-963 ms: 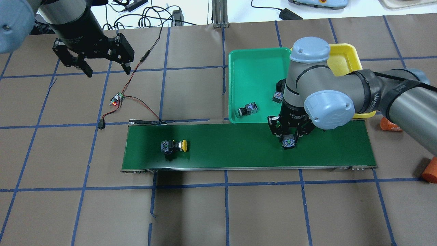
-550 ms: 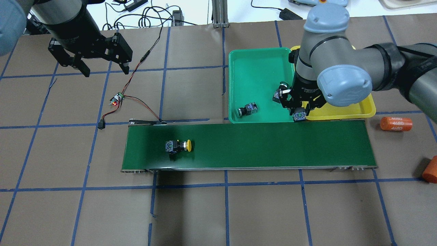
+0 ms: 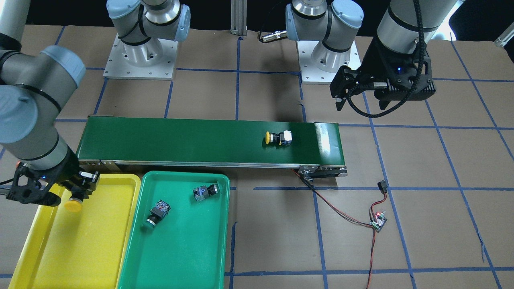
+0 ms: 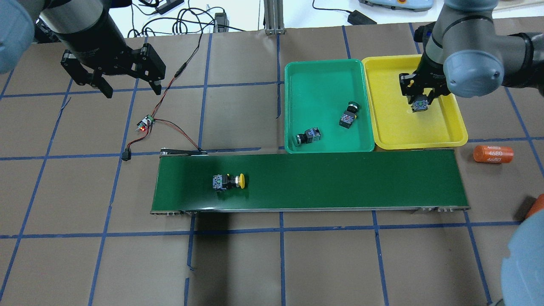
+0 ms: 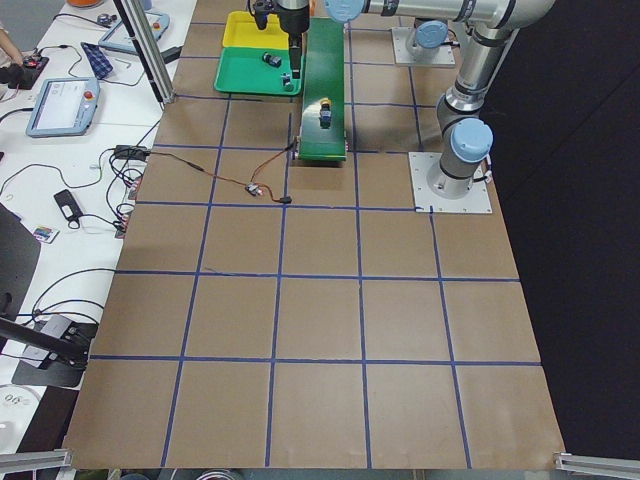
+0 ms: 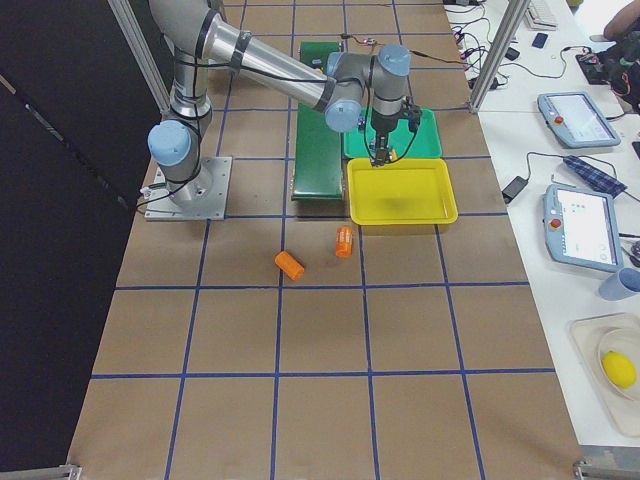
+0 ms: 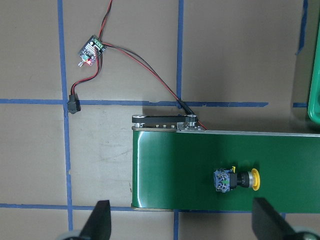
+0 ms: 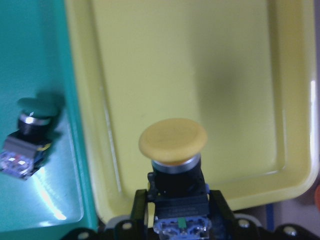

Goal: Sort buttons by color to trays
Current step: 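Carry the yellow-capped button into the yellow tray and release, then move the right gripper back over the belt toward the second yellow button, then grasp the second yellow-capped button on the belt with the right gripper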

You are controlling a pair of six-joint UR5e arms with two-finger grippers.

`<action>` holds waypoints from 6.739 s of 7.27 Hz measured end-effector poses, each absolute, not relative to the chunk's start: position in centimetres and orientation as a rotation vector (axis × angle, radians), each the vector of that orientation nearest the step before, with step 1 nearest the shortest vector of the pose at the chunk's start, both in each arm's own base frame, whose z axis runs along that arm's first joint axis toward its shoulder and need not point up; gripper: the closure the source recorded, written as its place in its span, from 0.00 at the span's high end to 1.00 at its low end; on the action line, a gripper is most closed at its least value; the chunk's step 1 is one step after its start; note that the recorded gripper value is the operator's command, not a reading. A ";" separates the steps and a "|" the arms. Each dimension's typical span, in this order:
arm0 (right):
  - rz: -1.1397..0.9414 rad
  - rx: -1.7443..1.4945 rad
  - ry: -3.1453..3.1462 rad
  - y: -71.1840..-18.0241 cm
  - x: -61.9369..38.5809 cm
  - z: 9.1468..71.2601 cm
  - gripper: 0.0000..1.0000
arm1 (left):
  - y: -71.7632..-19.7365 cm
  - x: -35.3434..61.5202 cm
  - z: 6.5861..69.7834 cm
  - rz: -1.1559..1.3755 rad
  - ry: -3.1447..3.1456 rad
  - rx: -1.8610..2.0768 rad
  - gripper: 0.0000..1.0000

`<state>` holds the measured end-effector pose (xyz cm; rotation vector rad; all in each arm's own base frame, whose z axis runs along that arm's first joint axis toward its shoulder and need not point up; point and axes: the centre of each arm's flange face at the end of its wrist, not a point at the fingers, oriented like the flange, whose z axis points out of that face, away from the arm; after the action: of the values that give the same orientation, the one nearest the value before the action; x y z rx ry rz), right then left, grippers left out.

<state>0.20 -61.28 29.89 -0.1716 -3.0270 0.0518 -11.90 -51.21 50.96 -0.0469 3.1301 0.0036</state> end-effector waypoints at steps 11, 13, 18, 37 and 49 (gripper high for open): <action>-0.149 -0.167 -3.066 -48.3 4.4 40.6 1.00 | -51.2 -11.9 51.0 0.002 3.132 -0.064 1.00; -0.139 -0.168 -3.078 -48.3 4.6 40.7 1.00 | -51.2 -12.0 51.0 0.001 3.133 -0.063 1.00; -0.150 -0.244 -3.088 -48.1 4.8 40.7 1.00 | -51.2 -12.0 51.0 0.000 3.133 -0.060 1.00; -0.069 -1.779 -2.666 -46.5 12.6 39.5 0.99 | -51.3 -11.9 51.4 -0.013 3.131 -0.048 1.00; -0.180 -1.857 -2.541 -41.6 17.4 31.0 1.00 | -51.5 -11.7 51.6 -0.027 3.131 -0.053 1.00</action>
<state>17.41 -41.56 31.00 -1.8569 -2.5411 -0.1798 -11.70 -51.46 51.59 -0.0528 3.1311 -0.0267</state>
